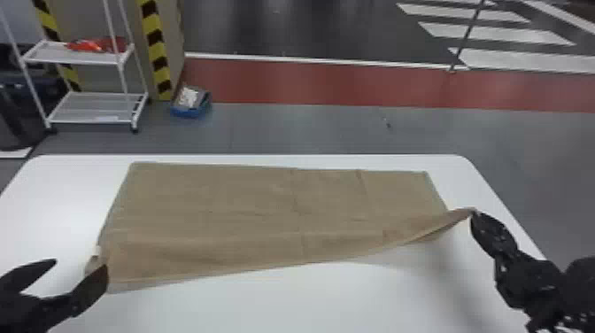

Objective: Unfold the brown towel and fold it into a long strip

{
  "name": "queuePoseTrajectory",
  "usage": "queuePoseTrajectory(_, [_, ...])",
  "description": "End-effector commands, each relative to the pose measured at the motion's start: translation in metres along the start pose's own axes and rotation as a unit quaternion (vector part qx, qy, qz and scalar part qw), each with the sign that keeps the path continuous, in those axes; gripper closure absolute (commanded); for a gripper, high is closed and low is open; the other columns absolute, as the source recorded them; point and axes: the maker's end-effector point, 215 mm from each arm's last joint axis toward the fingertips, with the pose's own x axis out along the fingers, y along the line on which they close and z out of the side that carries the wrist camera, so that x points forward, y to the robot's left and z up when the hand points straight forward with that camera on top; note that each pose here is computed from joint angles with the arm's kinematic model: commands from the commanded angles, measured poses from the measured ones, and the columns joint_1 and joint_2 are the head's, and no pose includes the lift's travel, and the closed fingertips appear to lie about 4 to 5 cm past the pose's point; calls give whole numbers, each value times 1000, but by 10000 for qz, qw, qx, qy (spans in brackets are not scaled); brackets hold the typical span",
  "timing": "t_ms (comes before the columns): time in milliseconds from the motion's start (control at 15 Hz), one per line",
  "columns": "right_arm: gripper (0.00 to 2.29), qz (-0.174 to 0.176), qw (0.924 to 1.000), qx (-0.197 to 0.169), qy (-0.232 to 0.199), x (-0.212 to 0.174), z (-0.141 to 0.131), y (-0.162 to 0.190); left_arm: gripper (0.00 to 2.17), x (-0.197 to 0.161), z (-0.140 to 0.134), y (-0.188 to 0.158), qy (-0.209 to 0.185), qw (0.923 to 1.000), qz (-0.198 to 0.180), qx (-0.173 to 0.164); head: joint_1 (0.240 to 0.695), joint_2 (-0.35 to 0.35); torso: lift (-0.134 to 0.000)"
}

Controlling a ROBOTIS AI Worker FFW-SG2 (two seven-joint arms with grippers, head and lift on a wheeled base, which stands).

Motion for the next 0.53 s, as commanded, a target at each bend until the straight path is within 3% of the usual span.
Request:
queuePoseTrajectory(0, [1423,13,10000,20,20,-1,-1,2,157,6,-9,4,-87,9999,-66,-56,695,-123,-125])
queuePoseTrajectory(467, [1423,-23,10000,18,84,-5,-3,-3,252,18,-34,10,119,9990,-365,-242,695,-124,-125])
